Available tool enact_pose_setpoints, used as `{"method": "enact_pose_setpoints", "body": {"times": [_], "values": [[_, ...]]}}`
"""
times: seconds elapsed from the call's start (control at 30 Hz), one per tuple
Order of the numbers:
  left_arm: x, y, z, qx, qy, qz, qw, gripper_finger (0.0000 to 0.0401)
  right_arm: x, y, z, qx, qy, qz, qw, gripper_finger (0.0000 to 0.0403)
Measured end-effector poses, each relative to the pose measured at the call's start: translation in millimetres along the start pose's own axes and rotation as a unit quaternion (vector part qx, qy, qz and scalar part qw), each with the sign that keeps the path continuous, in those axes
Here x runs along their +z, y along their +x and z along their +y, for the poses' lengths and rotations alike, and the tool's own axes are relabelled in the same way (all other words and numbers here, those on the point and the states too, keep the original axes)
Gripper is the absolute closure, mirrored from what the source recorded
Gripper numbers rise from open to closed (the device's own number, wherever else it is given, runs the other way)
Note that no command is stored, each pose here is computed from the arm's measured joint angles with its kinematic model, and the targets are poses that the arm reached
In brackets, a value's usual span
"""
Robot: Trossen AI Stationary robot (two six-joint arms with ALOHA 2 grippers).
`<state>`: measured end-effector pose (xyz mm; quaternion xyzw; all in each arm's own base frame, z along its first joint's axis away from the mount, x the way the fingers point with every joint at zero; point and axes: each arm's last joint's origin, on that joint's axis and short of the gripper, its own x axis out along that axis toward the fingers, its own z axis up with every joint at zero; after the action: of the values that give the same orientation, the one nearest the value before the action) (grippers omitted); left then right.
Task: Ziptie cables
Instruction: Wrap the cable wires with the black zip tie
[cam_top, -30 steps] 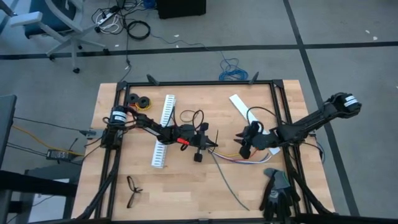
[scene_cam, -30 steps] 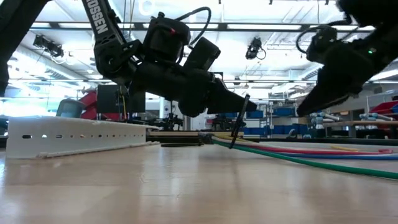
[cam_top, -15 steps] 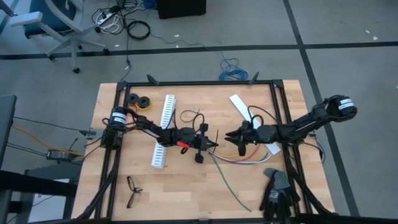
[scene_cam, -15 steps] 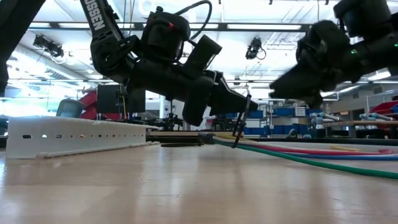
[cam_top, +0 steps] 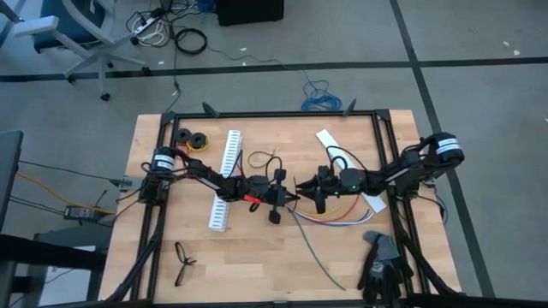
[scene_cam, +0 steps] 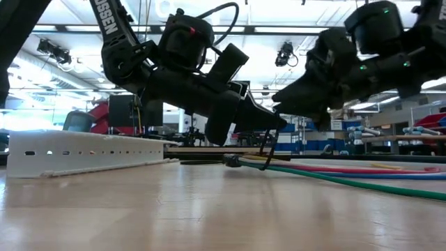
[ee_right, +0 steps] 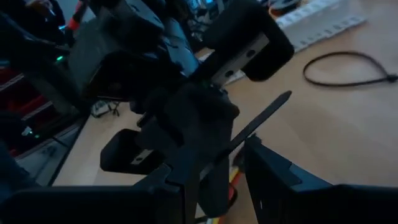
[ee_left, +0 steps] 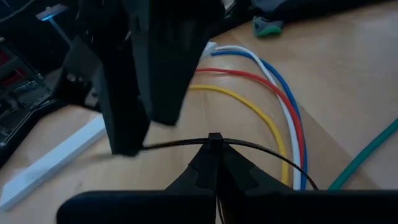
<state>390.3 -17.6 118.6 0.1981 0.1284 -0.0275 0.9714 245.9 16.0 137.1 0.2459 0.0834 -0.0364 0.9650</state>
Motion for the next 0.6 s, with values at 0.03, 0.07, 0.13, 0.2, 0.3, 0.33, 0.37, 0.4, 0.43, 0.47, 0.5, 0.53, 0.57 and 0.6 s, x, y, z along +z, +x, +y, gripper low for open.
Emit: {"method": "enact_pose_setpoints", "body": {"times": [0.03, 0.07, 0.13, 0.2, 0.3, 0.33, 0.37, 0.4, 0.43, 0.47, 0.5, 0.53, 0.57, 0.6], "values": [[0.1, 0.1, 0.0, 0.000, 0.000, 0.000, 1.000, 0.0396, -1.7, 1.4, -1.4, 0.000, 0.002, 0.006, 1.000, 0.0292], [0.0, 0.0, 0.0, 0.000, 0.000, 0.000, 1.000, 0.0396, -3.4, 2.5, -2.8, -0.001, 0.002, 0.012, 1.000, 0.0292], [-0.6, 0.0, -0.2, -0.001, -0.001, 0.003, 1.000, 0.0396, -5.0, 3.6, -3.9, 0.000, 0.003, 0.014, 1.000, 0.0292], [-0.8, 0.0, -0.3, -0.002, -0.001, 0.004, 1.000, 0.0396, -5.7, 4.0, -5.6, -0.003, 0.009, 0.016, 1.000, 0.0293], [-1.1, 0.0, -0.2, 0.000, -0.001, 0.006, 1.000, 0.0396, -5.0, 3.9, -7.7, -0.007, 0.017, 0.014, 1.000, 0.0294], [-1.2, 0.0, -0.2, 0.000, -0.001, 0.007, 1.000, 0.0396, -4.3, 3.8, -7.5, -0.005, 0.014, 0.011, 1.000, 0.0294], [-1.2, 0.0, -0.1, 0.000, -0.001, 0.006, 1.000, 0.0396, -3.4, 3.8, -6.8, -0.001, 0.009, 0.006, 1.000, 0.0294], [-1.2, 0.0, 0.0, 0.000, -0.001, 0.006, 1.000, 0.0396, -2.2, 3.9, -6.0, 0.004, 0.005, 0.001, 1.000, 0.0294], [-1.2, 0.0, -0.2, 0.000, -0.001, 0.007, 1.000, 0.0396, -1.4, 3.9, -5.5, 0.007, 0.002, -0.003, 1.000, 0.0296], [-1.2, 0.0, -0.2, 0.000, -0.001, 0.007, 1.000, 0.0396, -1.1, 4.0, -5.6, 0.007, -0.001, -0.004, 1.000, 0.0301], [-1.2, 0.0, -0.2, 0.000, -0.001, 0.007, 1.000, 0.0396, -1.4, 4.0, -6.5, 0.005, -0.004, -0.002, 1.000, 0.0310], [-1.1, 0.0, -0.2, 0.000, -0.001, 0.006, 1.000, 0.0396, -1.7, 4.1, -7.3, 0.002, -0.004, 0.001, 1.000, 0.0323], [-0.9, 0.0, -0.1, 0.000, -0.002, 0.005, 1.000, 0.0396, -2.0, 4.1, -7.9, 0.000, -0.004, 0.003, 1.000, 0.0341], [-0.8, 0.0, -0.1, 0.000, -0.002, 0.005, 1.000, 0.0396, -2.1, 4.1, -7.9, 0.000, -0.005, 0.004, 1.000, 0.0362]]}}
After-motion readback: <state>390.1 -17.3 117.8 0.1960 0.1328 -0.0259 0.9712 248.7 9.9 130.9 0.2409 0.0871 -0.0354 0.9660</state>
